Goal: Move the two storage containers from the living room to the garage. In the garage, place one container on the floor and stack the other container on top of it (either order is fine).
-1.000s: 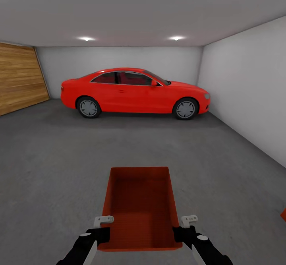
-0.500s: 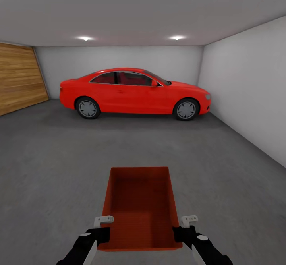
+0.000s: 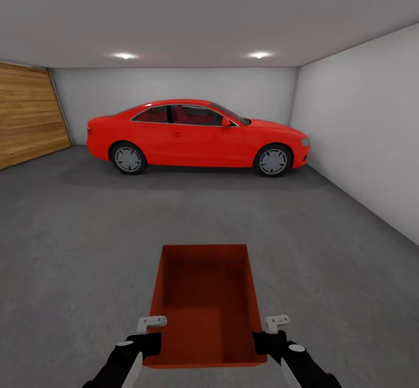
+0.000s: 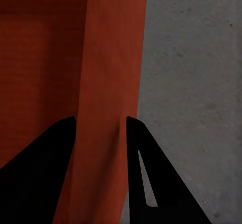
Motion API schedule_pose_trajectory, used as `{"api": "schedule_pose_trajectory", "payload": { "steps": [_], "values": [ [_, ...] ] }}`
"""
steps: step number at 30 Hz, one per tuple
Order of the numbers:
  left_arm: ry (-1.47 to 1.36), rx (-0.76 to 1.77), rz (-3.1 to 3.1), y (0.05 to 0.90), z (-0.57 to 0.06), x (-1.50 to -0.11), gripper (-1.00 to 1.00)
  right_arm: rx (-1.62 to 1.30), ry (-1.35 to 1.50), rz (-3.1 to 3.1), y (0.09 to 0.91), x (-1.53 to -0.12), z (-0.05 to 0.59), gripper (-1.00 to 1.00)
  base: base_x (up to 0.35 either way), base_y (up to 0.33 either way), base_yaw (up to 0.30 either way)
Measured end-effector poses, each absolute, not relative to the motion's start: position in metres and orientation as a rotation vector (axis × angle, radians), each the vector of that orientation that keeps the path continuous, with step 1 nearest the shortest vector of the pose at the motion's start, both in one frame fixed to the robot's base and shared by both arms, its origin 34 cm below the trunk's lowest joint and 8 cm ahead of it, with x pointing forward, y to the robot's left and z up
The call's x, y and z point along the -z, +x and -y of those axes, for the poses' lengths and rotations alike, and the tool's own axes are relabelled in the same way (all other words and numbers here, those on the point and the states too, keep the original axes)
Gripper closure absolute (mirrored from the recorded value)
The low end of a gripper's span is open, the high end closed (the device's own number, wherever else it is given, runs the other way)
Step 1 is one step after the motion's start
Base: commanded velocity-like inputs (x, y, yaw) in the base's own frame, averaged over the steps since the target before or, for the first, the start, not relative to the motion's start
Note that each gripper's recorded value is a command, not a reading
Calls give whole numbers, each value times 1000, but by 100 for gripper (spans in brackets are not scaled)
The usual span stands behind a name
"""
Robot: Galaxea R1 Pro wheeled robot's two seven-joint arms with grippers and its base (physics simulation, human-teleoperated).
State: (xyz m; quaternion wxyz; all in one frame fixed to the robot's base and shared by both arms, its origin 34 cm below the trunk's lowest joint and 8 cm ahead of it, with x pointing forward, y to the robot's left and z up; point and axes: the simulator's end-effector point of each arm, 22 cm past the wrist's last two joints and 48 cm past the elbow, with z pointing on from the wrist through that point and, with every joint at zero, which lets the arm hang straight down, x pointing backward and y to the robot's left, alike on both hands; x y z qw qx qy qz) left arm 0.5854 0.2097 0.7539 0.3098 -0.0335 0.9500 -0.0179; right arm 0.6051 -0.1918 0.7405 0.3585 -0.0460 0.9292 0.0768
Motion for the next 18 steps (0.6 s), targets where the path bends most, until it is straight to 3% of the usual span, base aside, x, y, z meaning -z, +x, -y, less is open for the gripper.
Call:
{"api": "schedule_pose_trajectory", "payload": {
  "steps": [13,18],
  "values": [
    [-89,47,-2510,585,-210,-754,100,-198,-119,-2397,605,-741,192,100,3,0,0],
    [-88,48,-2509,585,-210,-754,100,-198,-119,-2397,605,-741,192,100,285,0,0]
  ]
}}
